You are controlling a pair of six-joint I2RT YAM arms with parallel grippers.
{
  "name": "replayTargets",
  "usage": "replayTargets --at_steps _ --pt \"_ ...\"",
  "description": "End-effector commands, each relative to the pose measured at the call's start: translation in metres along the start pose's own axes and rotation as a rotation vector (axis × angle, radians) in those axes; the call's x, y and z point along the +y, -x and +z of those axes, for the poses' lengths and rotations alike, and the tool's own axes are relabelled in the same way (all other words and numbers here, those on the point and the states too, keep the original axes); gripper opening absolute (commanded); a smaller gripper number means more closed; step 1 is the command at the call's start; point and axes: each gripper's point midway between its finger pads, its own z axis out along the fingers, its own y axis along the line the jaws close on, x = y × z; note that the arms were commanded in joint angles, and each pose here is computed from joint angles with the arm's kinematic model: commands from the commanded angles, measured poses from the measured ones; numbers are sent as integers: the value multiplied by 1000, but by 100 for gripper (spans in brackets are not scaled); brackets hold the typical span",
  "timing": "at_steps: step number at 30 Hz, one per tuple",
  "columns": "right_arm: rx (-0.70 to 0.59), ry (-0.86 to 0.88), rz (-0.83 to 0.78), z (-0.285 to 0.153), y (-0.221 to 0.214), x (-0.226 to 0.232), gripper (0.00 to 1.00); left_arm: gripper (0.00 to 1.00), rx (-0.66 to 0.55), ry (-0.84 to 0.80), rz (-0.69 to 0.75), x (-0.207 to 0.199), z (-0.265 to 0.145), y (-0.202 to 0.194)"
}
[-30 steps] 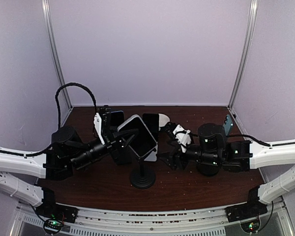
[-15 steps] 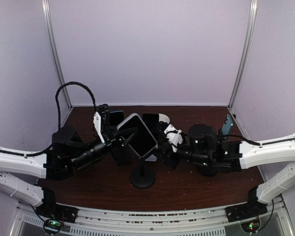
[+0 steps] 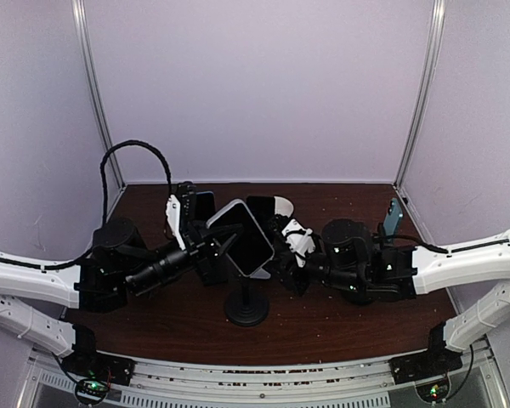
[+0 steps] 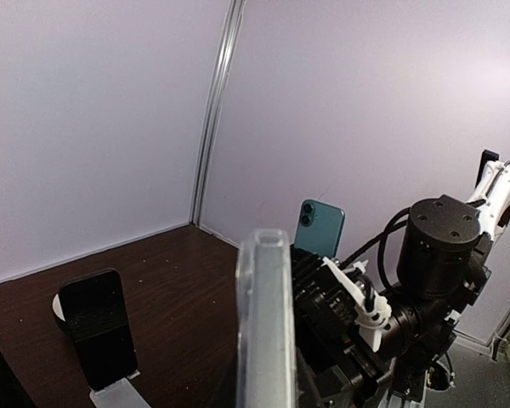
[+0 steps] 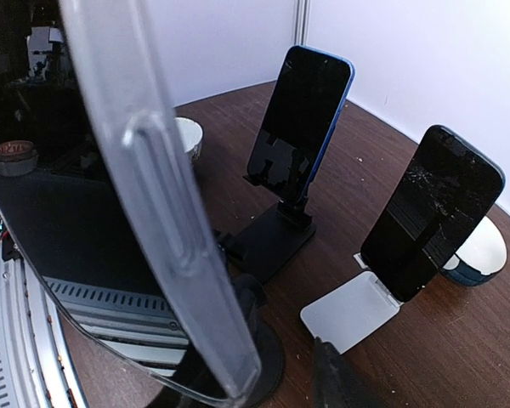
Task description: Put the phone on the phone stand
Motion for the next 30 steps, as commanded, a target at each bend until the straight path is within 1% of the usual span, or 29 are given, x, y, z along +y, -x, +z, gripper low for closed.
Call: replayTargets --at_steps 1,2,3,6,8,9,11,14,15,16,17,19,22,23,26,30 --pt "2 -25 13 -7 -2 -5 28 0 3 -24 8 -13 -1 12" --pt "3 -20 10 -7 -2 -4 21 0 12 -25 8 -14 -1 9" --pt "6 -18 6 -7 -2 -3 17 0 19 -25 7 -15 -1 8" --pt "21 -26 1 -6 -6 -4 12 0 39 -9 10 -14 -2 4" --pt "22 -31 7 -6 -6 -5 1 0 55 10 23 -12 -4 3" --pt "25 -36 10 -6 -7 -5 0 0 67 22 27 -10 -5 3" --pt "31 -59 20 -6 -8 -9 0 0 109 59 35 -5 -6 -1" --pt "38 -106 40 -6 -9 -17 0 0 215 111 46 2 -7 -13" --pt "35 -113 45 -7 -9 -18 0 0 229 118 37 3 -8 -16" --pt "32 -116 50 -7 -8 -18 0 0 231 117 24 4 -9 -18" --pt "7 -124 59 -7 0 -14 0 0 209 87 -32 -1 -9 -21" --pt "-3 -152 73 -6 4 -11 0 0 195 68 -70 -4 -5 -24" --pt "-26 -168 112 -3 7 -4 0 0 137 22 -116 -12 2 -22" --pt "-31 -164 126 -2 7 -3 0 0 120 11 -119 -14 5 -19" --pt "-36 -166 152 -1 7 -2 0 0 117 6 -113 -17 12 -19" --pt "-48 -171 166 -2 10 0 0 0 97 15 -141 -15 13 -20"
